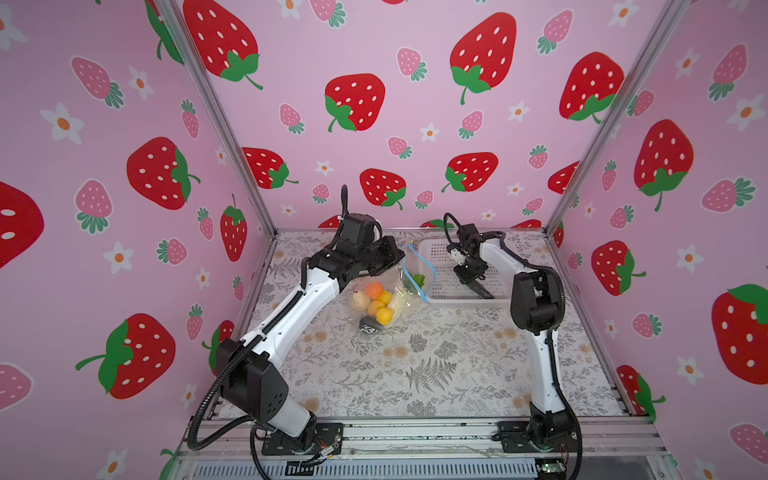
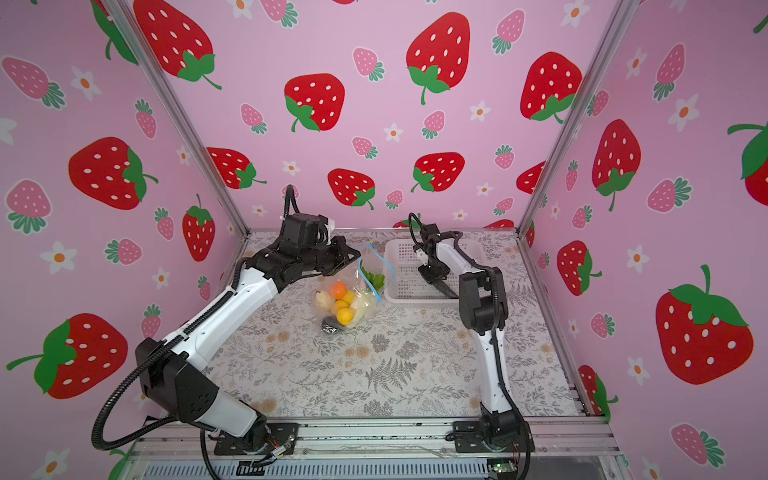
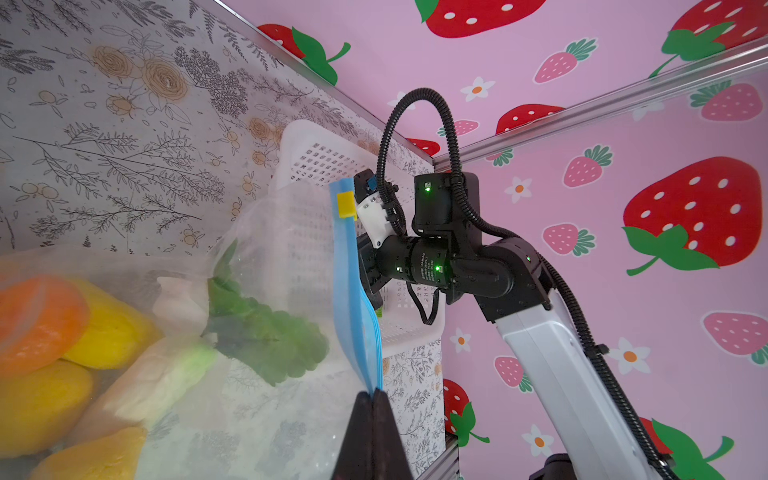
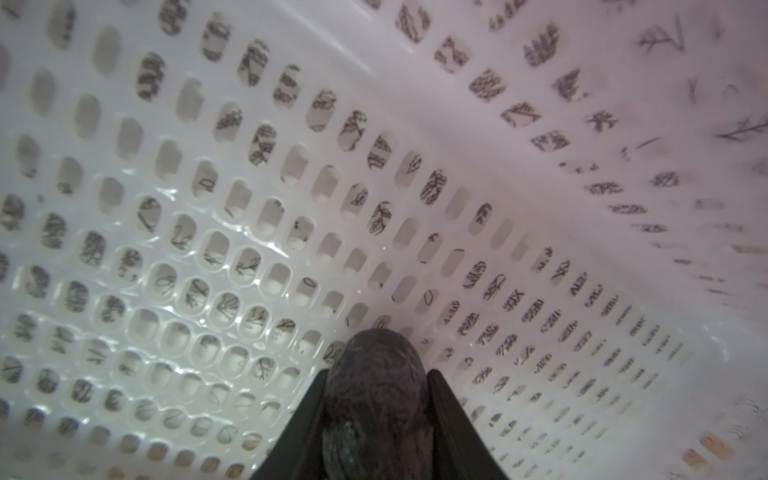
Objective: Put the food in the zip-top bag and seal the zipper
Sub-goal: 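Lift the grey eggplant out of the basket with the right gripper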
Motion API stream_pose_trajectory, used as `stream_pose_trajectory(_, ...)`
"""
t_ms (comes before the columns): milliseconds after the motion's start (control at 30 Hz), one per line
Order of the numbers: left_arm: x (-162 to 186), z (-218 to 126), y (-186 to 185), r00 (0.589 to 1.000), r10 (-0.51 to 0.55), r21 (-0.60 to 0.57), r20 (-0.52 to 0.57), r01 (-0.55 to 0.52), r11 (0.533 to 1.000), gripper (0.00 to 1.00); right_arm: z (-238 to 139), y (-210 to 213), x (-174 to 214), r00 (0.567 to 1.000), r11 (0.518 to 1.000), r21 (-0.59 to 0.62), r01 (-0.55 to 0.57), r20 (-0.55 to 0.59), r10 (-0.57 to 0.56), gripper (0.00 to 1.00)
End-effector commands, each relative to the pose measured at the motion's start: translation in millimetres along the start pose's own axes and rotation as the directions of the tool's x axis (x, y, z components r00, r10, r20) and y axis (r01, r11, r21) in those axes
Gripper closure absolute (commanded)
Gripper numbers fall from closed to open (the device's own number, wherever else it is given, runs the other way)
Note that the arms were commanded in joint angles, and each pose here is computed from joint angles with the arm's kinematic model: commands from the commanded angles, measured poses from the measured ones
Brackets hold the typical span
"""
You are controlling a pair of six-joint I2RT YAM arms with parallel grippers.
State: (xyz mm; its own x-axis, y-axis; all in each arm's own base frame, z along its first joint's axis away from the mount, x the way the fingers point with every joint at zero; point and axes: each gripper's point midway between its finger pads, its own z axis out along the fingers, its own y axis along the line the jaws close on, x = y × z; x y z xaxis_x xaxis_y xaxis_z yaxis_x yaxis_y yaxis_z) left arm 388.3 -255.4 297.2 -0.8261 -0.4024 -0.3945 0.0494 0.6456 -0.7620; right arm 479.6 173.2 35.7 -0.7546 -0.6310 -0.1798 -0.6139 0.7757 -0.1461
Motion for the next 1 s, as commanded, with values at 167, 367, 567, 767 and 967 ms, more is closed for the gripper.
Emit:
stream_pose_trajectory(167,-4.1,-10.2,-6.3,1.0,0.005,0.018,0.029,-0.005,1.0,1.0,-49.3,-12.7,-35.1,0.964,0.988,-0.022,-0.155,0.216,0.156,0.7)
stream_pose_trajectory(367,-4.2,-10.7,-5.8,0.999,0.004,0.019,0.033,-0.005,1.0,1.0,-80.0,-11.3,-55.0,0.866,0.944,-0.132,-0.303,0.375,0.33,0.69)
stream_pose_trajectory(567,-2.9,-8.6,-7.4,1.0,0.004,0.024,0.029,-0.005,1.0,1.0,-107.9,5.5,-65.8,0.719,0.878,-0.323,-0.353,0.508,0.475,0.69)
stream_pose_trajectory(767,-3.1,-7.5,-10.2,1.0,0.006,0.031,0.026,-0.007,1.0,1.0,-128.2,-3.1,-56.3,0.495,0.745,-0.453,-0.49,0.559,0.665,0.7)
stream_pose_trajectory(967,-3.3,-6.1,-9.3,1.0,0.005,0.029,0.027,-0.005,1.0,1.0,-163.2,-1.9,-38.7,0.146,0.547,-0.71,-0.443,0.545,0.826,0.7)
